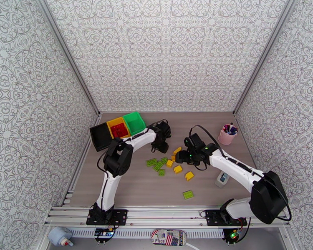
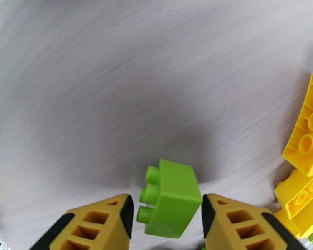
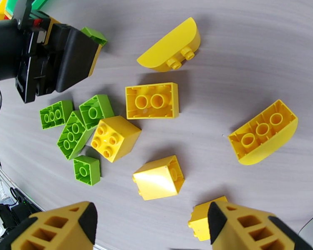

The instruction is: Sort the legos into containers by color

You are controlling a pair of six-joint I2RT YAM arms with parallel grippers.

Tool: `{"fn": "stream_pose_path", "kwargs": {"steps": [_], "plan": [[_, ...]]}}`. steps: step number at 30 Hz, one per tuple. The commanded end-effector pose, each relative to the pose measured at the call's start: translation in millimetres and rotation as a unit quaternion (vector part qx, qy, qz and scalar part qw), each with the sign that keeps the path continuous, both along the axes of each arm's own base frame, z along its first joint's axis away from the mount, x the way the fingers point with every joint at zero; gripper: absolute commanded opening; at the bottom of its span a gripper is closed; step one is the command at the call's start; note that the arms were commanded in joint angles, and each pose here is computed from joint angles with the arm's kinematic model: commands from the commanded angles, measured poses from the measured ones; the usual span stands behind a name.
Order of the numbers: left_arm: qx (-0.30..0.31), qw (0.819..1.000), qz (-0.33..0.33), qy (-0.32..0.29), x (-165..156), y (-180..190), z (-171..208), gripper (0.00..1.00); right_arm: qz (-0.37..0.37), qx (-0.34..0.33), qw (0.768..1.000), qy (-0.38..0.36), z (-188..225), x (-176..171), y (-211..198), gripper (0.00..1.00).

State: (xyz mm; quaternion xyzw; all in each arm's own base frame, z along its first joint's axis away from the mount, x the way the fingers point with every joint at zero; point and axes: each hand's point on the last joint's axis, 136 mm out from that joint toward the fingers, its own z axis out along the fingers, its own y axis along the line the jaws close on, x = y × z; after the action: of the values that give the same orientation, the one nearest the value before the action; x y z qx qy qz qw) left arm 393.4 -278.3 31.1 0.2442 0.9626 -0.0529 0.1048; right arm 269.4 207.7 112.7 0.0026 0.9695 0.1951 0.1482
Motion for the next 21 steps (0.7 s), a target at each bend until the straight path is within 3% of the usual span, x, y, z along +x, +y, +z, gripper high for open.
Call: {"fn": "stream_pose_path", "kwargs": {"steps": [1,13,21], "plan": [[0.002,1.0,0.007,0.015,1,-3,-10,0.48,0.002,0.005,1.0,-0.005,3,3,0,0.74],[0.005,1.0,0.014,0.016,0,6,0,0.29,0.013,0.041,0.999,-0.009,12,5,14,0.74],[-0.022,0.993,0.108,-0.051,36,75,74,0.3,0.06,0.108,0.992,-0.022,36,17,77,0.73]]}}
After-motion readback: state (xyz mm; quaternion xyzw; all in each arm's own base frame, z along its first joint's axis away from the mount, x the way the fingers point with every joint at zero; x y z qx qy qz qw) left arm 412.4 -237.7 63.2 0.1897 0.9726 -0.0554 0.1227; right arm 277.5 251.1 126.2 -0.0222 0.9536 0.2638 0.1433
